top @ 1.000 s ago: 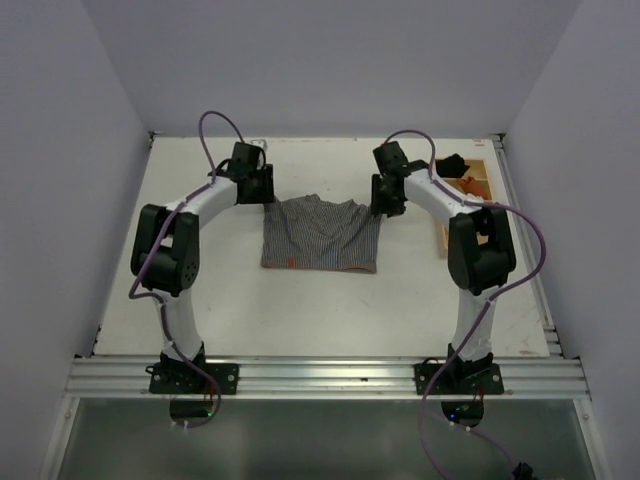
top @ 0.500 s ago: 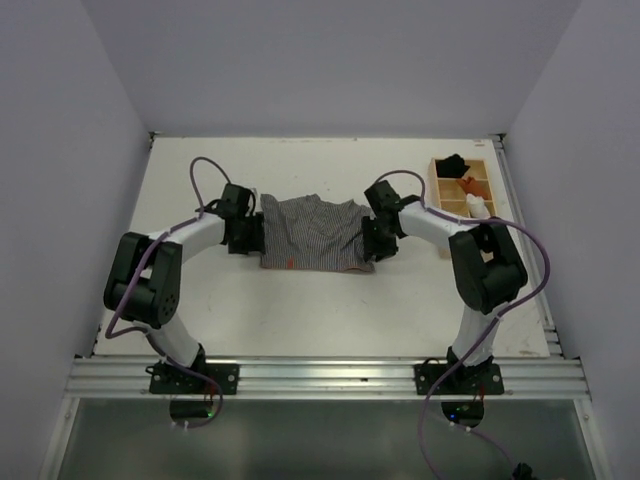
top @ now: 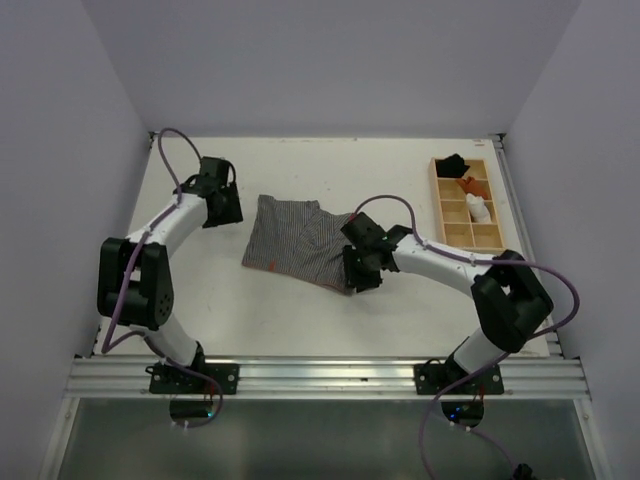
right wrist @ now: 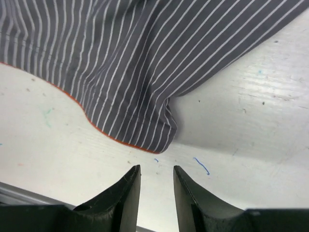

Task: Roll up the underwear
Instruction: Flatten the underwear, then fold the underwear

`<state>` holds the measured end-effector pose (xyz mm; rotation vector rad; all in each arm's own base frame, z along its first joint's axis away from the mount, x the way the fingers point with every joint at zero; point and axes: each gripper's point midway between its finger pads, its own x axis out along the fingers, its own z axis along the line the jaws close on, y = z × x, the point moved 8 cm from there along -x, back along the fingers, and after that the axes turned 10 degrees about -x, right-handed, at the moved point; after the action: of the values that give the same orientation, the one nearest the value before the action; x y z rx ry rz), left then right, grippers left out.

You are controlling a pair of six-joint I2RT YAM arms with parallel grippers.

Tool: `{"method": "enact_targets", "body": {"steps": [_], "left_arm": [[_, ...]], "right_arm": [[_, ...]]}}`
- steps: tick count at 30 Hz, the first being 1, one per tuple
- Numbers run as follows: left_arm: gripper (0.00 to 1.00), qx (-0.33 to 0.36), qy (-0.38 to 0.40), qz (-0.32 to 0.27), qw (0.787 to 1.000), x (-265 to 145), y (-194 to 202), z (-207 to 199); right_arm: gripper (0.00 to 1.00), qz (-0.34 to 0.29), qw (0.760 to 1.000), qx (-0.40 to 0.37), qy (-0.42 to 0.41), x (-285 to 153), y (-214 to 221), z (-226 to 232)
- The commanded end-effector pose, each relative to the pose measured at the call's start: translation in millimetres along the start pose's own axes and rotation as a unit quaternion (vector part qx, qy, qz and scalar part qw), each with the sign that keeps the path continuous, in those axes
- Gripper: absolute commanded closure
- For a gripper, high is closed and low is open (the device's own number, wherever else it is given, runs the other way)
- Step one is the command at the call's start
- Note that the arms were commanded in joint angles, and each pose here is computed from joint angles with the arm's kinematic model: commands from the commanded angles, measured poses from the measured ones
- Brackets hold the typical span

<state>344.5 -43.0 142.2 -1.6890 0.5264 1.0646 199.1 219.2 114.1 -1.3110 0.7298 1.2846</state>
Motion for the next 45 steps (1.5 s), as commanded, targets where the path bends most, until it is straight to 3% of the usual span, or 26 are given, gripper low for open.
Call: {"method": "enact_targets", "body": {"steps": [1, 5, 10, 14, 21, 28, 37, 45], "left_arm": [[0.42, 0.026, 0.106, 0.0, 0.994, -31, 8, -25], [0.41, 0.095, 0.194, 0.006, 0.976, -74, 71, -78], [0.41, 0.111, 0.294, 0.005, 0.95, -103, 124, -118], [0.41, 0.176, 0.292, 0.014, 0.94, -110, 162, -152], [0.41, 0.216, 0.308, 0.016, 0.926, -109, 190, -198], [0.41, 0.243, 0.319, 0.032, 0.915, -107, 222, -213], [0.43, 0.252, 0.289, 0.069, 0.921, -85, 257, -203], [0.52, 0.268, 0.27, 0.084, 0.921, -74, 272, -198]], "right_arm": [[0.62, -0.051, 0.998, 0.043, 0.021, -30, -20, -1], [0.64, -0.069, 0.985, 0.137, 0.073, -39, -59, -50], [0.65, -0.084, 0.975, 0.195, 0.073, -36, -106, -90], [0.66, -0.081, 0.973, 0.201, 0.079, -20, -129, -110], [0.66, -0.066, 0.975, 0.193, 0.087, 3, -141, -132], [0.67, -0.054, 0.979, 0.174, 0.089, 20, -138, -141], [0.75, -0.056, 0.979, 0.178, 0.076, 30, -138, -147], [0.82, -0.07, 0.982, 0.167, 0.045, 32, -144, -142]]}}
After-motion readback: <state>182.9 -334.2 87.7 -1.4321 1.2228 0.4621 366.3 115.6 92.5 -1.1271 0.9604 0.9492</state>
